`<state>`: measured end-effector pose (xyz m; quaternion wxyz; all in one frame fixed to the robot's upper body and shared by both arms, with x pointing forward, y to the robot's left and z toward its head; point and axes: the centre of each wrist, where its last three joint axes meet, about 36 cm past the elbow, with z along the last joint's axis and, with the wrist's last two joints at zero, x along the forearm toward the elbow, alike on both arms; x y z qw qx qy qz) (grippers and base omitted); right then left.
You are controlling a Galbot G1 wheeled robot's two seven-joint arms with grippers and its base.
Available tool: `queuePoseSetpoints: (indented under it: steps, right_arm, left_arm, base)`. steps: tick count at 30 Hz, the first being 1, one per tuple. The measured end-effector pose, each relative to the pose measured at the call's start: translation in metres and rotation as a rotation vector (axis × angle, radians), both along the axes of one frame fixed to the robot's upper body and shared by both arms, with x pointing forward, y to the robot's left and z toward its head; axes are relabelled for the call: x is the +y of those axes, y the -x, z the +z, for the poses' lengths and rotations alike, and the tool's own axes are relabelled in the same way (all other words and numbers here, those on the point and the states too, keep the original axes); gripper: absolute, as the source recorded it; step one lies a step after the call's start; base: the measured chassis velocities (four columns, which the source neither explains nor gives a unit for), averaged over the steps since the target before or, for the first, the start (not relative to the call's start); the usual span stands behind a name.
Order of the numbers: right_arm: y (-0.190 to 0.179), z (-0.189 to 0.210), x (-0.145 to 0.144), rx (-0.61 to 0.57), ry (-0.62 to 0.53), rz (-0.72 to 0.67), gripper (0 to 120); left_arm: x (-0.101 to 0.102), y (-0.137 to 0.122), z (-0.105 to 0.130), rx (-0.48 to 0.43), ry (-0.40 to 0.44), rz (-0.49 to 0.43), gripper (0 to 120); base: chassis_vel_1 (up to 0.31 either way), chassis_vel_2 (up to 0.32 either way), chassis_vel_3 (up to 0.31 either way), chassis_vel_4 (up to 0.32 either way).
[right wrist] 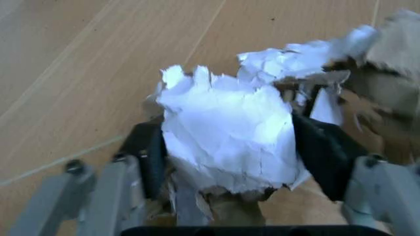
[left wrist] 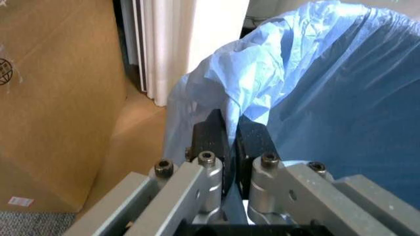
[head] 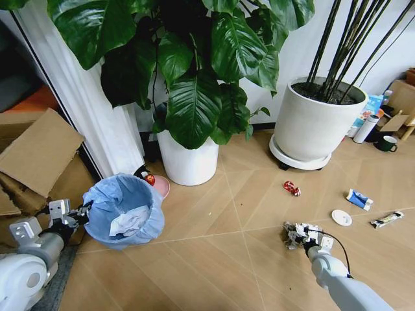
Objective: Pick up the trash bin and place the garbage on the floor into it.
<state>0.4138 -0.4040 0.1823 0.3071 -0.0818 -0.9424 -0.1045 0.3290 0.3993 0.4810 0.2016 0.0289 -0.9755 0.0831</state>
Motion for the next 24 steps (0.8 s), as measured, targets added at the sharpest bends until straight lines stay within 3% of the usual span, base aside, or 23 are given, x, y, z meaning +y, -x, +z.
queuePoseSetpoints:
  steps: [4, 12, 14, 16, 24]
  right_arm:
    - [0.0, 0.0, 0.001, 0.001, 0.0, 0.001, 41]
    - [0.002, 0.0, 0.001, -0.001, 0.001, 0.002, 14]
    - [0.003, 0.0, 0.0, -0.002, 0.001, 0.002, 12]
    - [0.005, 0.001, -0.003, -0.006, 0.004, 0.003, 0]
    - [0.009, 0.017, -0.011, -0.075, 0.001, 0.053, 0]
  left_arm:
    - [0.001, 0.0, 0.0, 0.001, -0.001, -0.001, 0]
    - [0.001, -0.001, 0.0, 0.001, -0.002, -0.004, 0]
    - [0.001, -0.002, 0.0, 0.002, -0.002, -0.005, 0]
    - [0.001, -0.002, 0.0, 0.003, 0.0, -0.006, 0]
    - [0.0, -0.001, -0.003, 0.01, 0.01, -0.004, 0]
  base:
    - [0.0, 0.0, 0.0, 0.0]
    - [0.0, 0.0, 0.0, 0.0]
    - [0.0, 0.0, 0.0, 0.0]
    - [0.0, 0.0, 0.0, 0.0]
    - [0.0, 0.0, 0.0, 0.0]
